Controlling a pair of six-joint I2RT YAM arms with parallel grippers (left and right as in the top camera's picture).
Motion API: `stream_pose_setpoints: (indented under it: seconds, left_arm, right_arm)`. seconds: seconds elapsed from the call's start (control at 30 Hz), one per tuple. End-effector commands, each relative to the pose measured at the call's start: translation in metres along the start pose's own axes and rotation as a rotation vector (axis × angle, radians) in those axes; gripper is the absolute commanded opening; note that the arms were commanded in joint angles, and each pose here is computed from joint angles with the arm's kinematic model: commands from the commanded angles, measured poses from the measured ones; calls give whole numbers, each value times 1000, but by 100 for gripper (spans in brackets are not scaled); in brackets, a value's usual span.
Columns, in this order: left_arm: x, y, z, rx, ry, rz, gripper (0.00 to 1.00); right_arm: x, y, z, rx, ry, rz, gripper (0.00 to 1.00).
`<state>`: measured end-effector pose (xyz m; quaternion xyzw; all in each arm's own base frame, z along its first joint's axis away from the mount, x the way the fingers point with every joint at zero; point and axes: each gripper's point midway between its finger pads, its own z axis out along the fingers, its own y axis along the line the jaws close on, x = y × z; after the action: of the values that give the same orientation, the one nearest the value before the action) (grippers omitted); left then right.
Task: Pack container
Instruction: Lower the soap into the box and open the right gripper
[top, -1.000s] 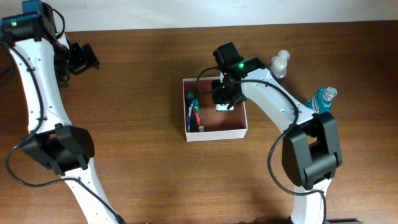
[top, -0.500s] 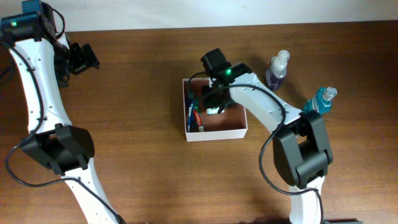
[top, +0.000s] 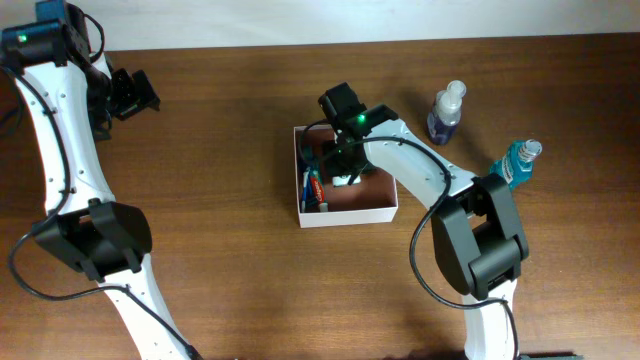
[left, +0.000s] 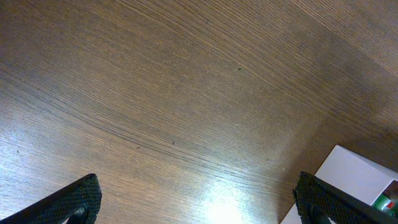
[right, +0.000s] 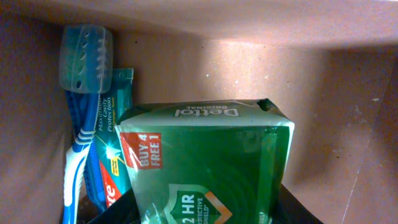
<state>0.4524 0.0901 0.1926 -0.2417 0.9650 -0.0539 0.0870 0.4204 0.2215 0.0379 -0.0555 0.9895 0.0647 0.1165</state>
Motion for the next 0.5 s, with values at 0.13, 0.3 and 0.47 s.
stream_pose_setpoints:
  seconds: [0.13, 0.3, 0.47]
  left_arm:
    - [2, -2, -13, 16, -22, 17, 99]
    - [2, -2, -13, 16, -22, 16, 99]
    - [2, -2, -13, 16, -22, 17, 99]
  right_arm:
    - [8, -6, 21, 33, 39, 15, 45]
    - [8, -6, 25, 33, 39, 15, 48]
    - [7, -6, 25, 32, 36, 14, 54]
